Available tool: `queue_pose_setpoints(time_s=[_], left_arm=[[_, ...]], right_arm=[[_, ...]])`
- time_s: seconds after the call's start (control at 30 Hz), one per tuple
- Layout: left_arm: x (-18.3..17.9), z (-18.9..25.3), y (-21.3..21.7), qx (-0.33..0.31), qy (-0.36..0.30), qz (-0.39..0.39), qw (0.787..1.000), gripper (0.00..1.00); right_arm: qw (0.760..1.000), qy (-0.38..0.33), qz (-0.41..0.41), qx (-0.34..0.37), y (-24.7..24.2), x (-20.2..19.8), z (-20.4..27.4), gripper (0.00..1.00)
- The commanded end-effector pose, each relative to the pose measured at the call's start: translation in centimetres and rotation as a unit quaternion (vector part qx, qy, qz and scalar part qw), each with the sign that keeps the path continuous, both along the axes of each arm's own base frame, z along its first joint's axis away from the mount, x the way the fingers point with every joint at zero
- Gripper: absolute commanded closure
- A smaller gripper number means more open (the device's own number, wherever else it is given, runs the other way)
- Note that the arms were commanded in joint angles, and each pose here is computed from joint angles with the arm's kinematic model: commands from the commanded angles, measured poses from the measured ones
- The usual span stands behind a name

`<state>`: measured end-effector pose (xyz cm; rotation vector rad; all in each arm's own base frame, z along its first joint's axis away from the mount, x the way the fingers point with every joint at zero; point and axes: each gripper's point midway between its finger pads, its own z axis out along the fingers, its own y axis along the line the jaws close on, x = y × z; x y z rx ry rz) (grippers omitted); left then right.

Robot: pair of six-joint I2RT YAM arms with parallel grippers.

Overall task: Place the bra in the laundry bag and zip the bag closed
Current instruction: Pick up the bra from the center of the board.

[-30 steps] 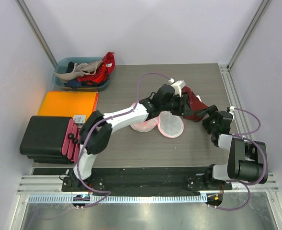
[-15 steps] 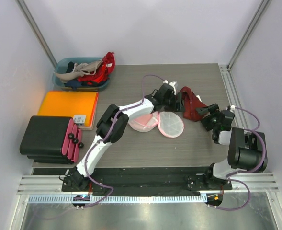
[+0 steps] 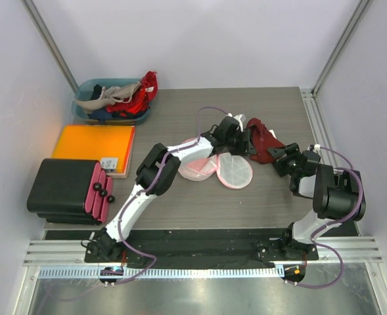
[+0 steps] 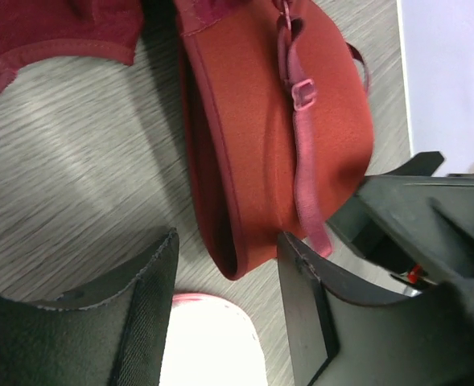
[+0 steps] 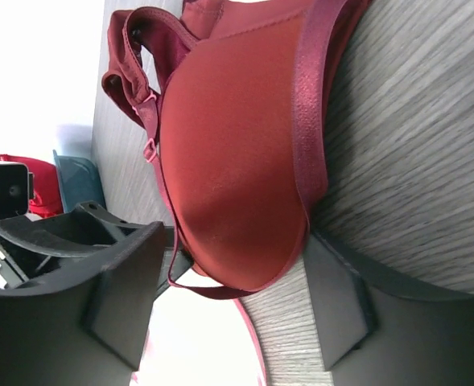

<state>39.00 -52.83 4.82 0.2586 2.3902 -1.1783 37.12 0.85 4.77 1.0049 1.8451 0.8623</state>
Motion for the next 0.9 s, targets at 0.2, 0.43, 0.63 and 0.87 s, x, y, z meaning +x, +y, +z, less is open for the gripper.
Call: queue_pose_setpoints(time_s=[0.2,0.43,0.63,0.87], left_arm=[[-0.4,2.8,-3.6,-0.104,0.033,-0.039,0.993,0.73],[0.1,6.5,-3.6,-0.151,0.046,-0.021,0.987,1.00],[0.6,10.6,-3.6,-0.210,0.067,-0.005,0.975,1.00],[0.8,13.1,-3.7,-0.233,0.072,-0.003,0.970,1.00]], right_arm=[[0.999,-0.038,0.010,0.017,0.3,1.1,2.3,0.29],[1.000,-0.019,0.000,0.003,0.2,-0.7,2.9,0.19],[1.000,-0.002,-0.003,-0.001,0.5,-2.6,3.2,0.11],[0.999,0.007,-0.025,0.027,0.8,-4.3,3.4,0.00]])
